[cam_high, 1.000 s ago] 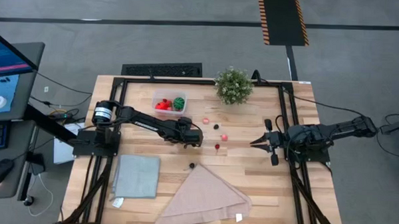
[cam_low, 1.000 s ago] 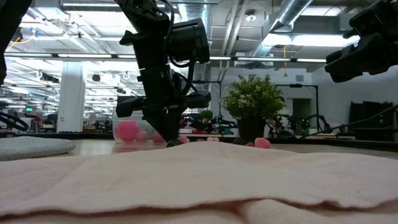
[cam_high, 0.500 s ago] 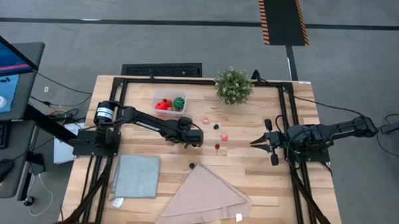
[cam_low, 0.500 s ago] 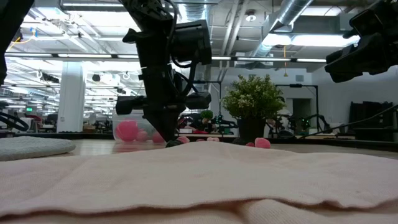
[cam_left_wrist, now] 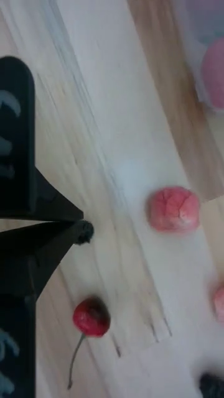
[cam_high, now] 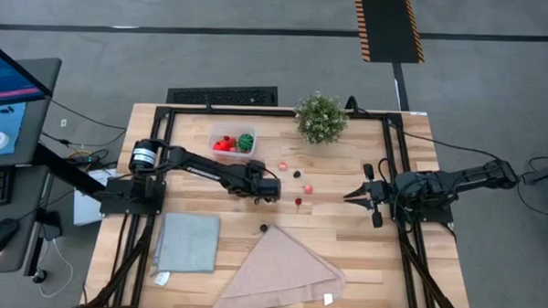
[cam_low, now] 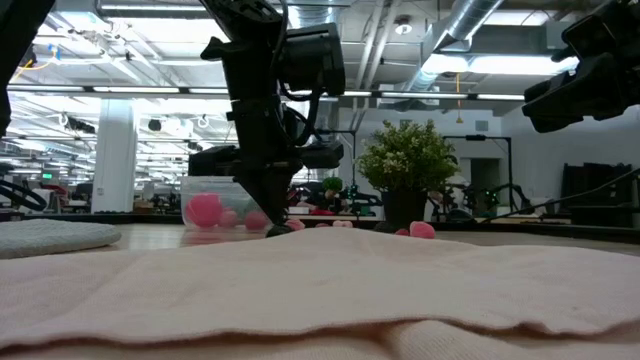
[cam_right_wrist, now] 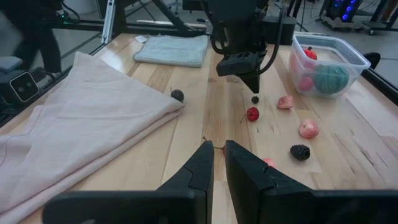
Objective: Pick and placing Produce into tupperware
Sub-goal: Put the blueberry into the transparent container
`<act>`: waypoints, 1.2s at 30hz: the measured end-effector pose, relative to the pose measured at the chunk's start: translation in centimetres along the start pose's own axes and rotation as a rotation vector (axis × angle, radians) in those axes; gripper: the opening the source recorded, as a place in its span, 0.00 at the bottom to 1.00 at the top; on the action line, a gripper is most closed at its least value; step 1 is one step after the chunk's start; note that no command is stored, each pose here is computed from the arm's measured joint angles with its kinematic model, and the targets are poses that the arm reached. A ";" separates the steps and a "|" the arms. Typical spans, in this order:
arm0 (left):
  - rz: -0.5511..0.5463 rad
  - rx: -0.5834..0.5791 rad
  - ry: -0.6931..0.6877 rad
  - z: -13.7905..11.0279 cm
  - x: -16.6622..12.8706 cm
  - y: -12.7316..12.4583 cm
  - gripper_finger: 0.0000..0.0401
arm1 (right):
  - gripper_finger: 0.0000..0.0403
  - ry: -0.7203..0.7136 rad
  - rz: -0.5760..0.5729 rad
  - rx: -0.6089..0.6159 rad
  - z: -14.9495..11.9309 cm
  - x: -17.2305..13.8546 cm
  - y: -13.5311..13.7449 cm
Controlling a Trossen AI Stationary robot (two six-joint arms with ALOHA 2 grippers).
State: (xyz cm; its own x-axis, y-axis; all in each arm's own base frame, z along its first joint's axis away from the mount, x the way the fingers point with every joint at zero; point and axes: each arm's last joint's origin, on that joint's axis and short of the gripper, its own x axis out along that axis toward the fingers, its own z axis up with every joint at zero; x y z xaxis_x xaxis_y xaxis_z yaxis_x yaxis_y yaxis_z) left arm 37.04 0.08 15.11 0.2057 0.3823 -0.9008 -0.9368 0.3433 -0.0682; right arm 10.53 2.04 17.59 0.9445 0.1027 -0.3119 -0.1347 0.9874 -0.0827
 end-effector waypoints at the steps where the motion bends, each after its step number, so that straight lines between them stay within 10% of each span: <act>1: -0.003 0.006 -0.001 -0.1 -0.1 -0.1 0.04 | 0.16 0.000 0.000 0.000 0.0 0.0 0.0; 13: -0.022 0.008 -0.006 -0.3 0.3 -0.2 0.53 | 0.16 0.000 0.000 0.000 0.0 0.0 0.0; 36: -0.061 -0.028 -0.006 -0.7 2.0 0.8 0.31 | 0.16 -0.001 0.000 0.000 0.0 0.0 0.0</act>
State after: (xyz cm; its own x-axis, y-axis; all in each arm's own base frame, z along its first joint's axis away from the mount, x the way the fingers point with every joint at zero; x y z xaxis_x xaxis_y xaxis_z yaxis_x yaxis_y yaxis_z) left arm 36.50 0.50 12.94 0.2640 0.3666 -0.8922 -0.9300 0.3418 -0.1348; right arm 10.53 2.04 17.61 0.9449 0.1028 -0.3109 -0.1346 0.9875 -0.0826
